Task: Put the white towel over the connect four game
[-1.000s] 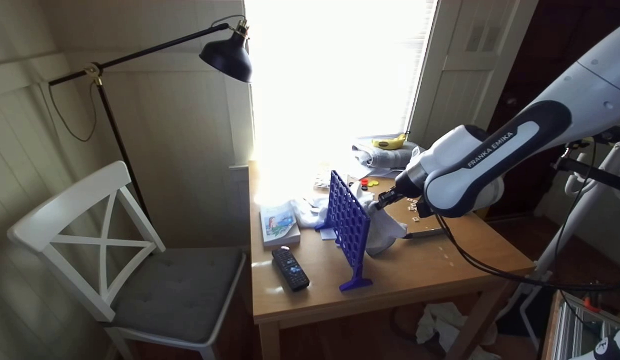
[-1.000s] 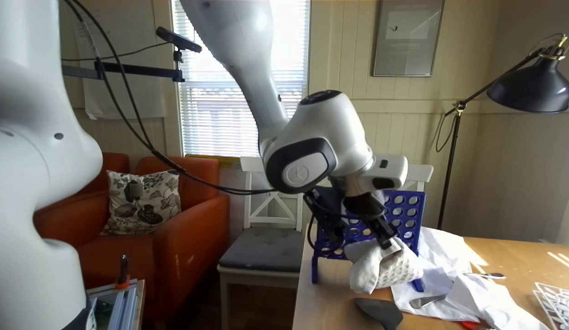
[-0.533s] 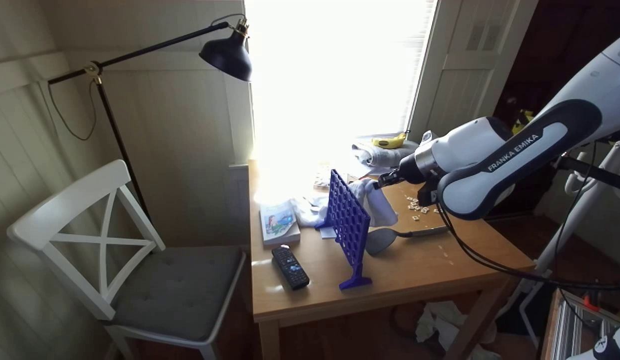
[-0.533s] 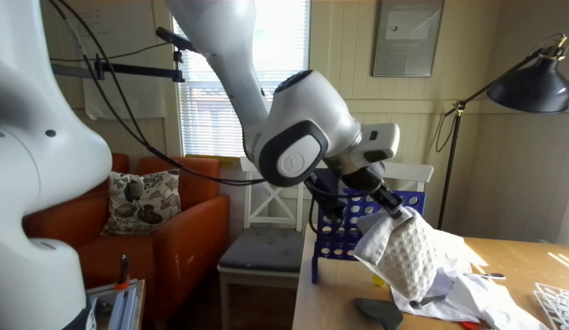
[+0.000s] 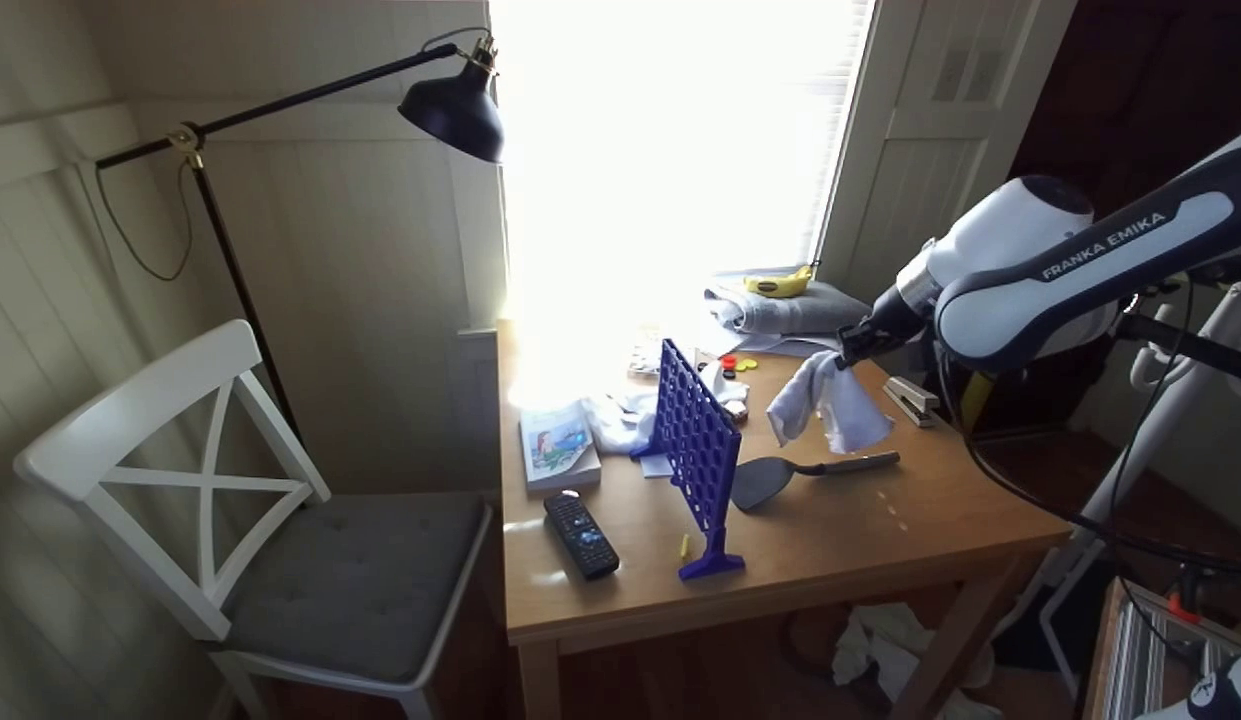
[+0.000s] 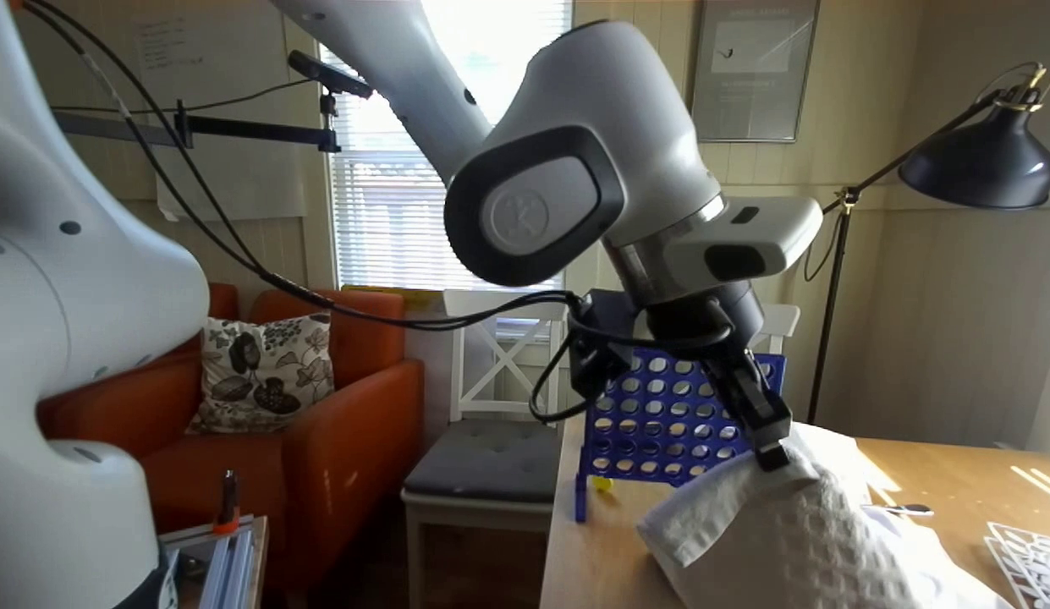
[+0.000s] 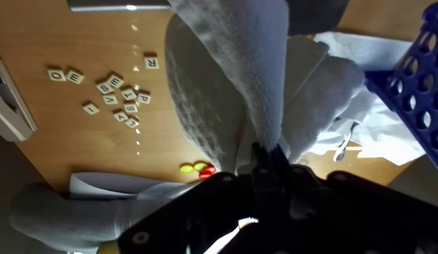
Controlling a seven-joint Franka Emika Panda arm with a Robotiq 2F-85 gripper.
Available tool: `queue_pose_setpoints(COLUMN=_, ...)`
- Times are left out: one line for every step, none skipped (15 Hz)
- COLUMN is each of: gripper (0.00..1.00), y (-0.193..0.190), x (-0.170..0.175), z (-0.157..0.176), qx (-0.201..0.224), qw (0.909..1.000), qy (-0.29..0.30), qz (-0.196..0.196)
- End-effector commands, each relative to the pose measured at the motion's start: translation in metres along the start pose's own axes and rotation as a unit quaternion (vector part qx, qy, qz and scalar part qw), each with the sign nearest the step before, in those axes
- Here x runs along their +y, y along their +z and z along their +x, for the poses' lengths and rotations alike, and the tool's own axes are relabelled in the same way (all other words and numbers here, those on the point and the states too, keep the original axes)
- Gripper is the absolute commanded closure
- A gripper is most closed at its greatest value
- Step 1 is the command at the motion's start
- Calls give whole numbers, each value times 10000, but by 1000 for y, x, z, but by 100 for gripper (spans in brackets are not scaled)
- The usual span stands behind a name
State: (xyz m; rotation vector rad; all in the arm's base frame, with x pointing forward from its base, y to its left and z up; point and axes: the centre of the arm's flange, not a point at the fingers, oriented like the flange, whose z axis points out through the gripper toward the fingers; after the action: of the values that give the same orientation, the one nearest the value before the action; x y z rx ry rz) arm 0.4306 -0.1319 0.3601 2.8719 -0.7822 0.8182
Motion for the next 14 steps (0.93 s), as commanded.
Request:
queue_pose_setpoints(gripper=99, y=-52, x=39, z=17, qx=-401, qw=9982, qy=-21, qz=454)
queue_pose_setpoints(gripper=99, y=-52, x=48, z=23, qx=-333, qw=9963, qy=650, qz=448)
queue_pose_setpoints(gripper=99, y=-61, x=54, z=26, qx=-408, qw=9947, qy=742, qz=584)
queue_pose_setpoints(gripper=99, y=-65, x=63, z=28, qx=-572, qw=9930, qy=539, qz=884)
queue_pose_setpoints(gripper=99, y=-66, x=73, z=28, qx=-671, qw=9896, qy=347, qz=1222)
queue_pose_setpoints(gripper=99, y=-67, x=81, z=31, qx=-716, qw=9872, qy=529, qz=1324)
queue_pose_setpoints(gripper=99, y=-66, x=87, z=33, qx=-687, qw=9866, qy=965, qz=1123)
queue_pose_setpoints(gripper=99, y=-67, x=90, z=35, qx=-828, qw=9882, qy=982, qz=836)
queue_pose_setpoints(gripper=99, y=-64, x=93, z=33, qx=-1053, qw=9887, qy=754, qz=753)
queue_pose_setpoints(gripper=99, y=-61, x=95, z=32, qx=-1368, qw=9854, qy=329, qz=959)
queue_pose_setpoints(gripper=99, y=-58, x=96, z=30, qx=-1552, qw=9817, qy=191, qz=1086)
queue_pose_setpoints(gripper=99, y=-56, x=94, z=31, qx=-1793, qw=9768, qy=53, qz=1172)
queue_pose_setpoints(gripper=99, y=-52, x=92, z=30, qx=-2034, qw=9721, qy=-110, qz=1162)
queue_pose_setpoints(gripper=99, y=-49, x=88, z=29, qx=-2158, qw=9711, qy=-343, qz=963)
